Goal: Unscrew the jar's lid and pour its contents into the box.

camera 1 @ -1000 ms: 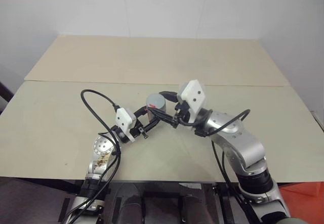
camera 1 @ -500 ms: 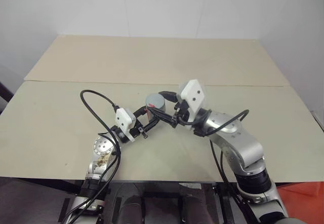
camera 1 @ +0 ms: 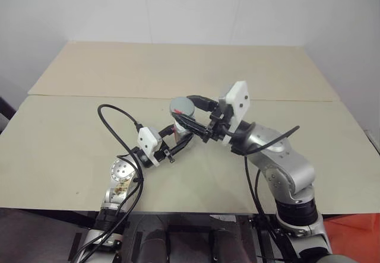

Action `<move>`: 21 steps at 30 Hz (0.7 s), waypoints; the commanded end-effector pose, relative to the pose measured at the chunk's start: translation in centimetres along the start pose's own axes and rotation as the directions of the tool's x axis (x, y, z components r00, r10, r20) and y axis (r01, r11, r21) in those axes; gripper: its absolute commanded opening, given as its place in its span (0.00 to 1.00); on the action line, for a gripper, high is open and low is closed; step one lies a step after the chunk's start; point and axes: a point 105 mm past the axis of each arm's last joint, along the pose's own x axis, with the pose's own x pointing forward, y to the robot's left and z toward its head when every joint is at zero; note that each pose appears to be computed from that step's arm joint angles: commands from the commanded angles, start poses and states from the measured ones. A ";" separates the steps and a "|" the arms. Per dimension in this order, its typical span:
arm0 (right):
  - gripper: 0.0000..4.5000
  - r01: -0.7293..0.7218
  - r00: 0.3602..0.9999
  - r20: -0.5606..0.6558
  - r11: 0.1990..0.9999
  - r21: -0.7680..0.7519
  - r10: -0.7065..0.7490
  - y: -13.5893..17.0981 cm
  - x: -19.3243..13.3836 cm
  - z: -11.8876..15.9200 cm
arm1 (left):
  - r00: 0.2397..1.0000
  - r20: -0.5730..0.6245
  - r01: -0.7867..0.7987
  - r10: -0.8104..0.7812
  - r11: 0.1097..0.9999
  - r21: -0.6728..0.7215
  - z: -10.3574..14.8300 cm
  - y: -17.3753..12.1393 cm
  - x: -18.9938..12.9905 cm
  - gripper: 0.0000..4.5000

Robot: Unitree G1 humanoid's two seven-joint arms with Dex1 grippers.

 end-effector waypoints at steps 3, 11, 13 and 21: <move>0.62 0.230 0.971 -0.040 0.969 -0.086 -0.234 -4.6 -3.1 0.7 | 0.999 0.036 -0.002 0.000 0.999 0.034 1.2 0.2 0.3 0.43; 0.62 0.416 0.771 -0.424 0.880 -0.229 -0.475 -8.9 -11.7 -4.9 | 0.999 0.041 -0.019 0.017 0.999 0.043 1.5 0.8 0.4 0.43; 0.62 0.449 0.695 -0.525 0.867 -0.216 -0.491 -8.9 -14.0 -7.0 | 0.999 0.039 -0.022 0.020 0.999 0.045 1.5 1.0 0.5 0.43; 0.62 0.520 0.595 -0.660 0.846 -0.120 -0.459 -7.5 -15.9 -10.8 | 0.999 0.004 -0.044 0.044 0.997 0.058 1.2 2.2 1.0 0.43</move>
